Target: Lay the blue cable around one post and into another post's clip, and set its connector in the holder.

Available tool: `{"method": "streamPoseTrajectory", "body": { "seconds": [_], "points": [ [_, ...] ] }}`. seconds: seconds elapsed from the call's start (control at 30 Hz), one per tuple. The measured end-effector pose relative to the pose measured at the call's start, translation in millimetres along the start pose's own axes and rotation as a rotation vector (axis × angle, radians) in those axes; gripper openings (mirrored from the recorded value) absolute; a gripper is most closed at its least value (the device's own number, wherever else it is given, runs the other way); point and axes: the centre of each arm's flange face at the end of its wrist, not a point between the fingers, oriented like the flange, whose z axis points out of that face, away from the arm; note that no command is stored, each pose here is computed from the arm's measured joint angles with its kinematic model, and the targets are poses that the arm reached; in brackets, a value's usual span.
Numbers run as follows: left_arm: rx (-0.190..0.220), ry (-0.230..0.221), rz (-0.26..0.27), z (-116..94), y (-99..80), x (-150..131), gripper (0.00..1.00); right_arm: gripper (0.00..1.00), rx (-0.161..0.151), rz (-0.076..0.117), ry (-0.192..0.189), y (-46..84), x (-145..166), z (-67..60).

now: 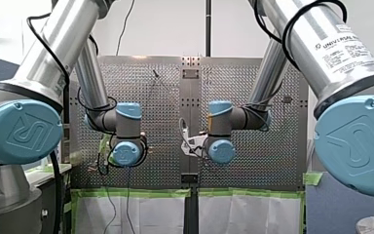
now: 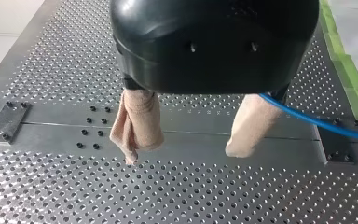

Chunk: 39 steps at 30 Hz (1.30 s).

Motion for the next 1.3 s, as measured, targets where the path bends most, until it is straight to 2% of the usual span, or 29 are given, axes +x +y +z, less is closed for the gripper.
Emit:
{"method": "streamPoseTrajectory", "body": {
  "seconds": [0.17, 0.2, 0.37, 0.4, 1.3],
  "points": [
    [0.000, 0.000, 0.000, 0.0, 0.0, 0.0, 1.00, 0.61, 0.000, 0.000, 0.000, 0.0, 0.0, 0.0],
    [0.000, 0.000, 0.000, 0.0, 0.0, 0.0, 1.00, 1.00, 0.000, 0.000, 0.000, 0.0, 0.0, 0.0],
    [0.000, 0.000, 0.000, 0.0, 0.0, 0.0, 1.00, 1.00, 0.000, 0.000, 0.000, 0.0, 0.0, 0.0],
    [0.000, 0.000, 0.000, 0.0, 0.0, 0.0, 1.00, 0.61, 0.000, 0.000, 0.000, 0.0, 0.0, 0.0],
    [0.000, 0.000, 0.000, 0.0, 0.0, 0.0, 1.00, 0.61, 0.000, 0.000, 0.000, 0.0, 0.0, 0.0]
  ]
}}
